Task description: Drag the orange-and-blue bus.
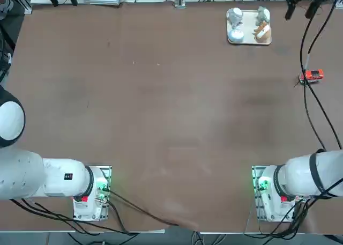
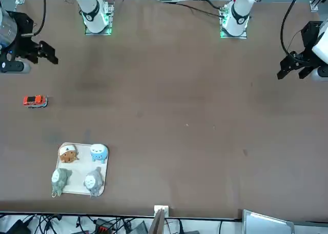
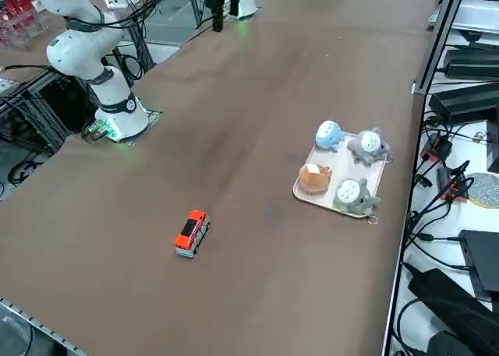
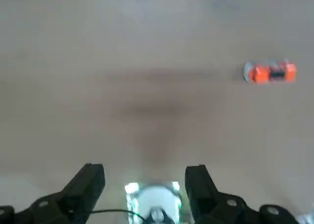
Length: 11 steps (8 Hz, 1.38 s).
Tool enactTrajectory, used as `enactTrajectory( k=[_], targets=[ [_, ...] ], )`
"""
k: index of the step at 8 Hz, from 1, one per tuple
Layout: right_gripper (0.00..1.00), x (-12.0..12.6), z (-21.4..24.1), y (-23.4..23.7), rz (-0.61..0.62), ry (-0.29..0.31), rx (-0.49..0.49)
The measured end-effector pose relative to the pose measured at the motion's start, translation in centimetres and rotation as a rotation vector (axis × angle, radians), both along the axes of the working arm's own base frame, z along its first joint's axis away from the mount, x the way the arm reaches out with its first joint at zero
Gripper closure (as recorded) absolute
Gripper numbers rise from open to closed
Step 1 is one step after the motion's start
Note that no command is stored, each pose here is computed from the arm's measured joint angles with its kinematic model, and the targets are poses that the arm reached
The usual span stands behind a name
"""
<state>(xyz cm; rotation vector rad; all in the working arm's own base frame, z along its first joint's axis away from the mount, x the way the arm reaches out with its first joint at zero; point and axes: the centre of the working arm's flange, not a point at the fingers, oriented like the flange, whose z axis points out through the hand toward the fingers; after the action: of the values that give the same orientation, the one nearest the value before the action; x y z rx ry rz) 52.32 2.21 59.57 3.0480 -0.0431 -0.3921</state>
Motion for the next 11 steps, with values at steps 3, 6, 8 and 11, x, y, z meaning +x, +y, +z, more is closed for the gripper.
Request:
enactTrajectory(
  k=[3, 6, 8, 11],
  targets=[
    [0.0, -1.1, -1.2, -7.7, -0.216, 0.103, -0.059],
    [0.0, 0.6, -6.3, -15.4, -0.53, 0.132, -0.188],
    [0.0, 1.8, -11.5, -21.8, -0.758, 0.108, -0.243],
    [0.0, 0.8, -19.6, -33.7, -1.059, 0.0, -0.247]
  ],
)
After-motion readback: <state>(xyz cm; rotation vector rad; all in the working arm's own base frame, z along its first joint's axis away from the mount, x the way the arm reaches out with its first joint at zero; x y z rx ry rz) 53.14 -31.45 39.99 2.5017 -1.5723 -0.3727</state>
